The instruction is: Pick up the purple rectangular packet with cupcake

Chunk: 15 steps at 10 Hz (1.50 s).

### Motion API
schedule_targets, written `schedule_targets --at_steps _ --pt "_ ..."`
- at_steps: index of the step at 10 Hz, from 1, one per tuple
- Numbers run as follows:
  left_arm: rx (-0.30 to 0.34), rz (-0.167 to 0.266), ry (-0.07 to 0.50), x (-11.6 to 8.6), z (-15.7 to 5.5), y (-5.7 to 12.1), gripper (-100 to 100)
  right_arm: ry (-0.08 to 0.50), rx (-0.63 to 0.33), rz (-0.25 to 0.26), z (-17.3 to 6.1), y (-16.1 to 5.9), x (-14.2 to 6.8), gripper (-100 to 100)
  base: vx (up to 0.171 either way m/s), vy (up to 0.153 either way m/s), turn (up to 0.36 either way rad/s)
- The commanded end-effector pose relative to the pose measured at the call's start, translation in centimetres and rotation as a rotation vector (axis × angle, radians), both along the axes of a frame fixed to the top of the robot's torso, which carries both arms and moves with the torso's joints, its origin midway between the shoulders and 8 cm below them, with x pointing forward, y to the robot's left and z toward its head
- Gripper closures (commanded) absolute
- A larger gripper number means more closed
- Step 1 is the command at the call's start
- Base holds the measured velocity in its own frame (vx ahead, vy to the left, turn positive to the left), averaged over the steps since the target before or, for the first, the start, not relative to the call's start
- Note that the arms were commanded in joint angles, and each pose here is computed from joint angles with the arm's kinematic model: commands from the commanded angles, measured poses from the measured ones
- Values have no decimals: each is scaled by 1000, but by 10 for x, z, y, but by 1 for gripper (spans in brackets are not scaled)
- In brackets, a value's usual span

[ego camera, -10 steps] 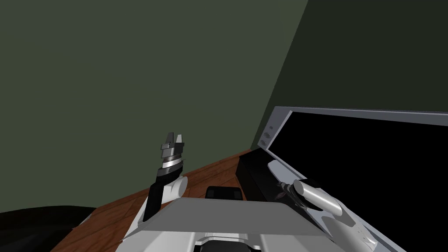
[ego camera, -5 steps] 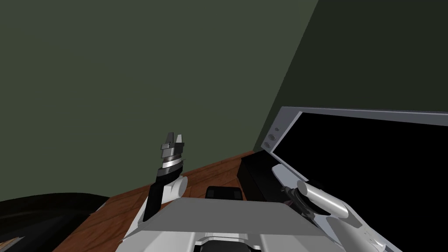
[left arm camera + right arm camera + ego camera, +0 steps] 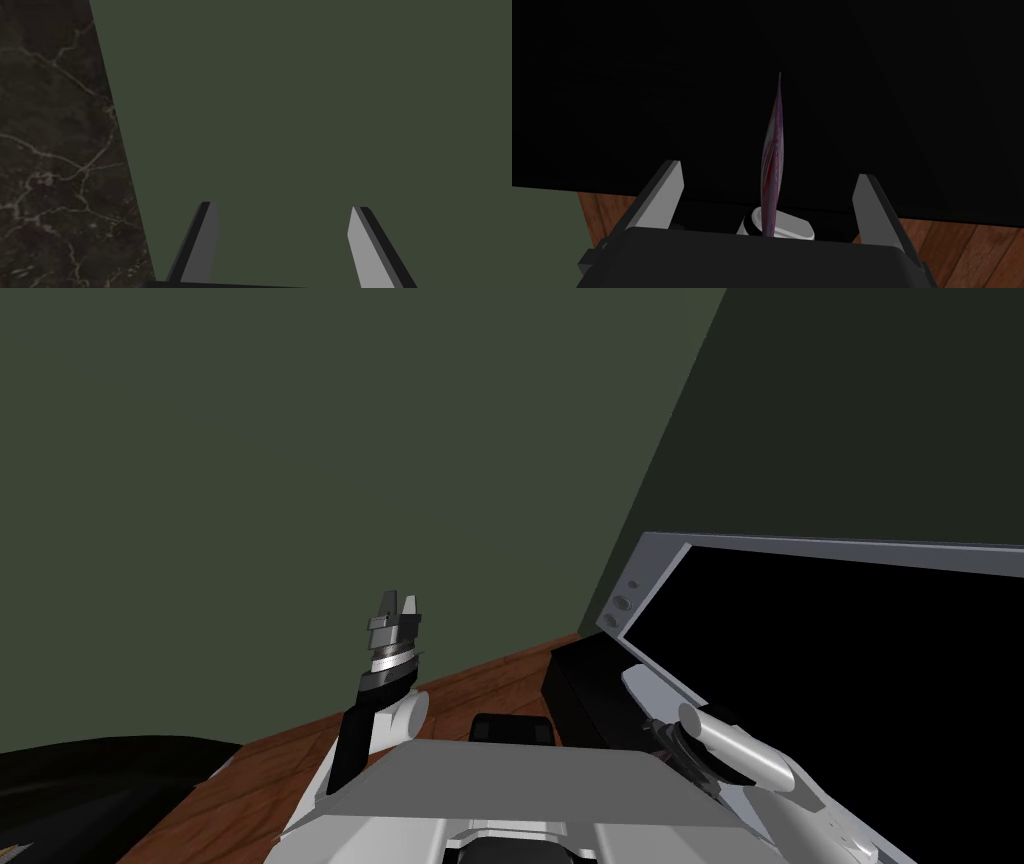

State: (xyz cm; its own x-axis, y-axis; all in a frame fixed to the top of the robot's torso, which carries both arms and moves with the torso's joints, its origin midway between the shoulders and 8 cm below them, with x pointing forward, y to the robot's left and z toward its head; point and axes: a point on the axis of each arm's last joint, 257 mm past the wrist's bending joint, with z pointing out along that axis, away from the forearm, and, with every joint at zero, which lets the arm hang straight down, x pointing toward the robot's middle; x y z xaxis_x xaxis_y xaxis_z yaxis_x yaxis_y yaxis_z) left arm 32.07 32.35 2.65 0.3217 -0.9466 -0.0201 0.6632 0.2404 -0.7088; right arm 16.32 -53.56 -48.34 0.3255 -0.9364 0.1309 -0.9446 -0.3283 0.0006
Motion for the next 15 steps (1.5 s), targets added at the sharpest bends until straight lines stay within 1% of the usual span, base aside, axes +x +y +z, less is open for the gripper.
schedule_targets --at_steps 1,2,3,4,8,9,10,13,14,15 --pt "0 0 0 0 0 0 0 -2 -1 10 -9 2 -3 -100 51 -26 -41" --pt "0 0 0 0 0 0 0 -2 -1 15 -14 3 -4 -100 51 -22 -41" --pt "0 0 0 0 0 0 0 0 0 10 -11 1 -4 -100 23 -8 -7" --pt "0 0 0 0 0 0 0 -2 -1 12 -12 1 -4 100 0 0 0" --pt "0 0 0 0 0 0 0 -1 -1 11 -11 1 -4 100 0 0 0" --pt "0 0 0 0 0 0 0 -1 -1 11 -11 1 -4 0 0 0 0" --pt "0 0 0 0 0 0 0 -2 -1 5 -3 0 -1 100 -35 16 57" --pt "0 0 0 0 0 0 0 -2 -3 -8 12 -4 4 100 -50 20 51" --pt "0 0 0 0 0 0 0 -4 -4 -4 8 -4 4 100 -19 8 5" --pt "0 0 0 0 0 0 0 -3 -3 -6 9 -4 4 0 0 0 0"
